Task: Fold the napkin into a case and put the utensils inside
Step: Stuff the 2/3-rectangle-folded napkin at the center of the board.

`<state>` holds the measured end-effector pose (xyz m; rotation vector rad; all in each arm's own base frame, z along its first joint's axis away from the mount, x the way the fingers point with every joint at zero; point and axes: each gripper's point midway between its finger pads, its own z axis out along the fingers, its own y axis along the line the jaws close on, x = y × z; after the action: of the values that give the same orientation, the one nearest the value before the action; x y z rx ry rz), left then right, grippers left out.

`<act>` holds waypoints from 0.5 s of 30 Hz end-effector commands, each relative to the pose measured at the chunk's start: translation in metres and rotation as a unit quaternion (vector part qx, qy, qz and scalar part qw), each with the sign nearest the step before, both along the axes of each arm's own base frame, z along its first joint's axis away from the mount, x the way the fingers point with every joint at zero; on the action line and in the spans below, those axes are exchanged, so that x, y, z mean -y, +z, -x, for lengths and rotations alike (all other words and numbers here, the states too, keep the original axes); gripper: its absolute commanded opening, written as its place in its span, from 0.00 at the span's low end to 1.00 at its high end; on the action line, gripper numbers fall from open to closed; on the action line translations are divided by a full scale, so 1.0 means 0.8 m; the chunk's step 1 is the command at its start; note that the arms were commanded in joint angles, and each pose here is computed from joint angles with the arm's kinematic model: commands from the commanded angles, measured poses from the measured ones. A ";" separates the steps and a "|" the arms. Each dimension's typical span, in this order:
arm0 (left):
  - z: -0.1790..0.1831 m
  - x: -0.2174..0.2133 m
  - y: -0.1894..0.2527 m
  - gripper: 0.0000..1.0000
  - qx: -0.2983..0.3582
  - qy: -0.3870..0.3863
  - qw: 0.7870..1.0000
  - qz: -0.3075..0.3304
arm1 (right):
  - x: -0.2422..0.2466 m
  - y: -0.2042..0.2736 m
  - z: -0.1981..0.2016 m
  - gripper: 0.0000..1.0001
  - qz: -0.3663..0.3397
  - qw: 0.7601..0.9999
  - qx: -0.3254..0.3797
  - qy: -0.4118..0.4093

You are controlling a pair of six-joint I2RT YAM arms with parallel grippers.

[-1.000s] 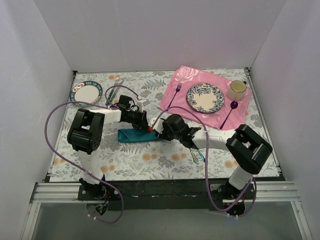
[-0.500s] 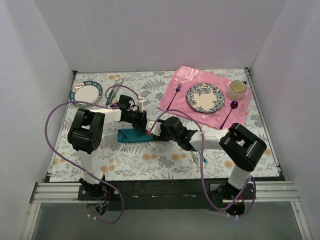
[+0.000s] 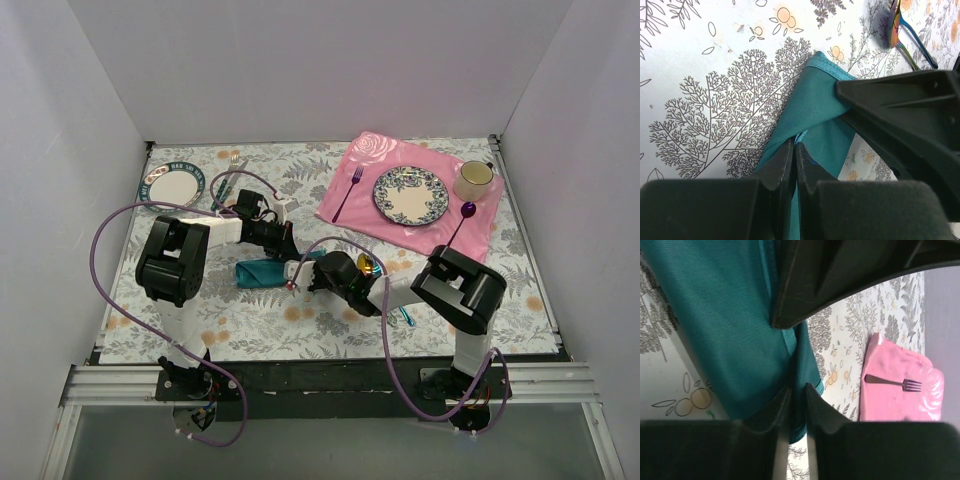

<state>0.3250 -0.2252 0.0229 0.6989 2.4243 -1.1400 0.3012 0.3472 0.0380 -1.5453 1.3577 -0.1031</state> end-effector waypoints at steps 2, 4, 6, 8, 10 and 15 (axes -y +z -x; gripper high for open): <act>0.002 -0.022 -0.030 0.00 -0.009 0.010 0.999 -0.048 | 0.003 -0.005 -0.002 0.02 0.020 0.999 0.031 -0.009; 0.004 -0.023 -0.030 0.00 -0.015 0.010 0.999 -0.046 | 0.005 -0.011 0.001 0.01 0.029 0.999 0.026 -0.005; 0.005 -0.021 -0.023 0.00 -0.023 0.008 0.999 -0.027 | 0.006 -0.012 0.001 0.01 0.028 0.999 0.032 -0.004; 0.002 -0.024 -0.015 0.03 -0.026 0.017 0.999 -0.016 | 0.010 -0.016 0.005 0.01 0.035 0.999 0.040 0.004; -0.001 -0.026 0.000 0.15 -0.022 0.020 1.000 0.000 | 0.010 -0.013 0.006 0.01 0.033 0.998 0.052 0.012; -0.017 -0.046 0.057 0.45 0.039 0.028 0.998 0.032 | 0.017 -0.020 0.016 0.01 0.040 0.997 0.065 0.031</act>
<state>0.3246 -0.2117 0.0356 0.6274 2.4123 -1.2349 0.2922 0.3428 0.0317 -1.5910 1.2487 -0.1842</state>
